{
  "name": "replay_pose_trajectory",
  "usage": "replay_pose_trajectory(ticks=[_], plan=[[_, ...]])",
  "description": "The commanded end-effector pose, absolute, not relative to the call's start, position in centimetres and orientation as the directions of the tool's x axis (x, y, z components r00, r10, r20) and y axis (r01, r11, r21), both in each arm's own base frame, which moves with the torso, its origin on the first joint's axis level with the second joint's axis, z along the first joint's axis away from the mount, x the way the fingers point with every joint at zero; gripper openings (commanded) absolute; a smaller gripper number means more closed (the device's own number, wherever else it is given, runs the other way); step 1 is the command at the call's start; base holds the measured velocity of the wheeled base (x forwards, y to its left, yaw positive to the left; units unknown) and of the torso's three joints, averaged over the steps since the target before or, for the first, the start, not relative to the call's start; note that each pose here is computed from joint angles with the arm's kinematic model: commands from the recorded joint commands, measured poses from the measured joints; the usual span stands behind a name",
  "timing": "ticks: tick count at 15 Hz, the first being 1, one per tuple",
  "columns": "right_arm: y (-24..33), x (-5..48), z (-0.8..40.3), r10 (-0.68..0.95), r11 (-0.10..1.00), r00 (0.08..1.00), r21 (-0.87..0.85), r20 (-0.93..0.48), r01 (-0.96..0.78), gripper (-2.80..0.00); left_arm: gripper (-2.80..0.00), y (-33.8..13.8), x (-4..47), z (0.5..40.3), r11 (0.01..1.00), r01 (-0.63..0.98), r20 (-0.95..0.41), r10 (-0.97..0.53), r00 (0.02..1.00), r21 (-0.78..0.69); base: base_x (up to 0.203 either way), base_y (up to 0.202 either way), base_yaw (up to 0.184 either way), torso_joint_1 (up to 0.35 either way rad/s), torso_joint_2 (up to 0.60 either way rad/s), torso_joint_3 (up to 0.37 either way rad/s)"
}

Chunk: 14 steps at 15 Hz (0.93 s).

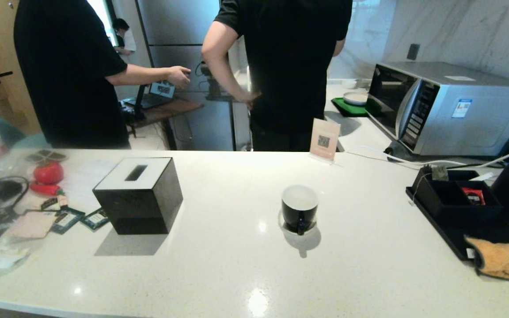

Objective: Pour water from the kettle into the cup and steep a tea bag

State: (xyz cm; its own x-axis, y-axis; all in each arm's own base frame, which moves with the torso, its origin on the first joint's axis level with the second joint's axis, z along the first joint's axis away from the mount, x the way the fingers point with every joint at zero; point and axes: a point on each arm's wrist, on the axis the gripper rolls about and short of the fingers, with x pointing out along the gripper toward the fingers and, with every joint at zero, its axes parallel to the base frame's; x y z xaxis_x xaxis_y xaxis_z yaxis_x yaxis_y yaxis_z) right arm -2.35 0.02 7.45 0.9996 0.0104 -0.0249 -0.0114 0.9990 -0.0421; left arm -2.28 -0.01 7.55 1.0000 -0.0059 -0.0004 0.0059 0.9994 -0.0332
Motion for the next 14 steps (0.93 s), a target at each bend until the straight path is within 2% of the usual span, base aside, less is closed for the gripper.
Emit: replay_pose_trajectory(ticks=[1,14], plan=[[0.02,-2.35,7.45,0.011,0.999,1.000,-0.043,-0.025,-0.012,-2.80,-2.80,-0.01,-2.27,7.55,0.999,0.006,-0.002,-0.006,1.000,-0.034,0.000,0.000,0.000,0.000,0.00,0.000],[0.02,-2.35,7.46,0.011,0.999,1.000,-0.044,-0.025,-0.012,-2.80,-2.80,-0.01,-2.27,7.57,0.999,0.005,0.000,-0.005,1.000,-0.035,0.000,0.000,0.000,0.000,0.00,0.000]])
